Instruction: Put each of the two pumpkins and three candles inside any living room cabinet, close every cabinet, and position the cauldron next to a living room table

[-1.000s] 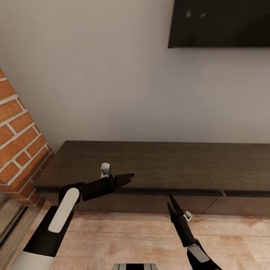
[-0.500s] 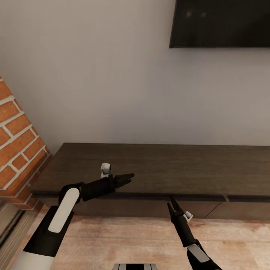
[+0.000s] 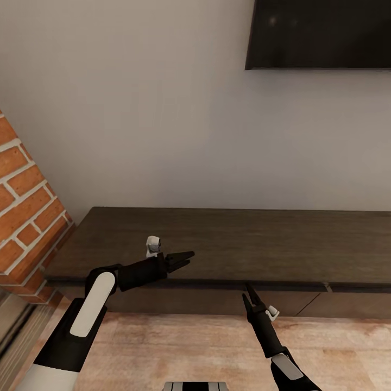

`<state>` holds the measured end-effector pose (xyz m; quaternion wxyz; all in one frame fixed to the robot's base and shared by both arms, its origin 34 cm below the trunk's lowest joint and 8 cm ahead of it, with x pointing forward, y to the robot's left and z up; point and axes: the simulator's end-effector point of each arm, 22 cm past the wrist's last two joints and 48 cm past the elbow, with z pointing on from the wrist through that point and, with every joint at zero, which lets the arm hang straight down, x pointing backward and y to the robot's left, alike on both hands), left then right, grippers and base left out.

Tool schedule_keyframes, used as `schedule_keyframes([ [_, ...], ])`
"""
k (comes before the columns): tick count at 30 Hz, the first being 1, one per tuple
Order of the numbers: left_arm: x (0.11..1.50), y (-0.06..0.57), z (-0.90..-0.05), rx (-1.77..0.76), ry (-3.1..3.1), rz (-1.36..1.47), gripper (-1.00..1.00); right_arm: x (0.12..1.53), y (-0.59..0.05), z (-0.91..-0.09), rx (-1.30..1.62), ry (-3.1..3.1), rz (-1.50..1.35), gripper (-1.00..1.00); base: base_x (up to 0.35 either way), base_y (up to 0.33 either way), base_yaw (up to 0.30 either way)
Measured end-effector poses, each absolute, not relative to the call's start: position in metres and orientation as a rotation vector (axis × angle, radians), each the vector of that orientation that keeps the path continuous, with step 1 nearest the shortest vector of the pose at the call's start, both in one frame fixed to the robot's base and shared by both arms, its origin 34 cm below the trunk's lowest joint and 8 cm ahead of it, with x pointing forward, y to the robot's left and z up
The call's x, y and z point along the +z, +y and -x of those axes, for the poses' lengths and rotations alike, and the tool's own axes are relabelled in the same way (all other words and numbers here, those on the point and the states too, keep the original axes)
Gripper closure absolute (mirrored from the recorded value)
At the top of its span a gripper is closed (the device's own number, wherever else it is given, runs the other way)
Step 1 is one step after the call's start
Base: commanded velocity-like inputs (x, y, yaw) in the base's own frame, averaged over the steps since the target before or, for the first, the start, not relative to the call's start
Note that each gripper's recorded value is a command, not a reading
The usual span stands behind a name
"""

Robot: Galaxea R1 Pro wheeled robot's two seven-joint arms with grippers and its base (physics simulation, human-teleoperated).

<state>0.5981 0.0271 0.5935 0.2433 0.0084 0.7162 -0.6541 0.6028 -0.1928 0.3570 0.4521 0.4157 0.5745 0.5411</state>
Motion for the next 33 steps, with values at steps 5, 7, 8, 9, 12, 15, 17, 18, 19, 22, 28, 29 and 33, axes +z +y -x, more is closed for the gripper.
schedule_keyframes([
  [5, 0.593, 0.027, -0.598, -1.786, 1.958, -0.022, -1.0, 0.357, -0.193, -0.603, 1.336, 1.42, -1.027, -1.0, 0.0, 0.0, 0.0],
  [7, 0.593, 0.027, -0.598, -1.786, 1.958, -0.022, -1.0, 0.357, -0.193, -0.603, 1.336, 1.419, -1.027, -1.0, 0.0, 0.0, 0.0],
  [8, 0.593, 0.027, -0.598, -1.786, 1.958, -0.022, -1.0, 0.357, -0.193, -0.603, 1.336, 1.419, -1.027, -1.0, 0.019, 0.0, 0.0],
  [9, 0.593, 0.027, -0.598, -1.785, 1.958, -0.022, -1.0, 0.357, -0.193, -0.603, 1.336, 1.419, -1.027, -1.0, 0.039, 0.0, 0.0],
  [12, 0.593, 0.027, -0.598, -1.785, 1.958, -0.022, -1.0, 0.356, -0.193, -0.601, 1.337, 1.42, -1.028, -1.0, 0.099, 0.0, 0.0],
  [15, 0.593, 0.027, -0.598, -1.786, 1.958, -0.023, -1.0, 0.351, -0.193, -0.593, 1.335, 1.426, -1.04, -1.0, 0.148, 0.0, 0.0],
  [17, 0.594, 0.027, -0.598, -1.786, 1.957, -0.023, -1.0, 0.349, -0.193, -0.585, 1.336, 1.427, -1.042, -1.0, 0.162, 0.0, 0.0],
  [18, 0.594, 0.027, -0.598, -1.786, 1.957, -0.023, -1.0, 0.348, -0.193, -0.582, 1.337, 1.427, -1.042, -1.0, 0.07, 0.0, 0.0],
  [19, 0.593, 0.027, -0.598, -1.787, 1.957, -0.023, -1.0, 0.347, -0.193, -0.58, 1.338, 1.427, -1.043, -1.0, 0.056, 0.0, 0.0],
  [22, 0.594, 0.027, -0.598, -1.787, 1.957, -0.023, -1.0, 0.347, -0.193, -0.578, 1.339, 1.427, -1.043, -1.0, 0.032, 0.0, 0.0],
  [28, 0.593, 0.027, -0.598, -1.785, 1.957, -0.022, -1.0, 0.346, -0.192, -0.577, 1.339, 1.428, -1.043, -1.0, 0.007, 0.0, 0.0],
  [29, 0.593, 0.027, -0.598, -1.785, 1.957, -0.022, -1.0, 0.346, -0.192, -0.577, 1.339, 1.428, -1.043, -1.0, 0.001, 0.0, 0.0],
  [33, 0.593, 0.027, -0.598, -1.785, 1.958, -0.022, -1.0, 0.346, -0.192, -0.577, 1.338, 1.429, -1.043, 1.0, 0.0, 0.0, 0.0],
])
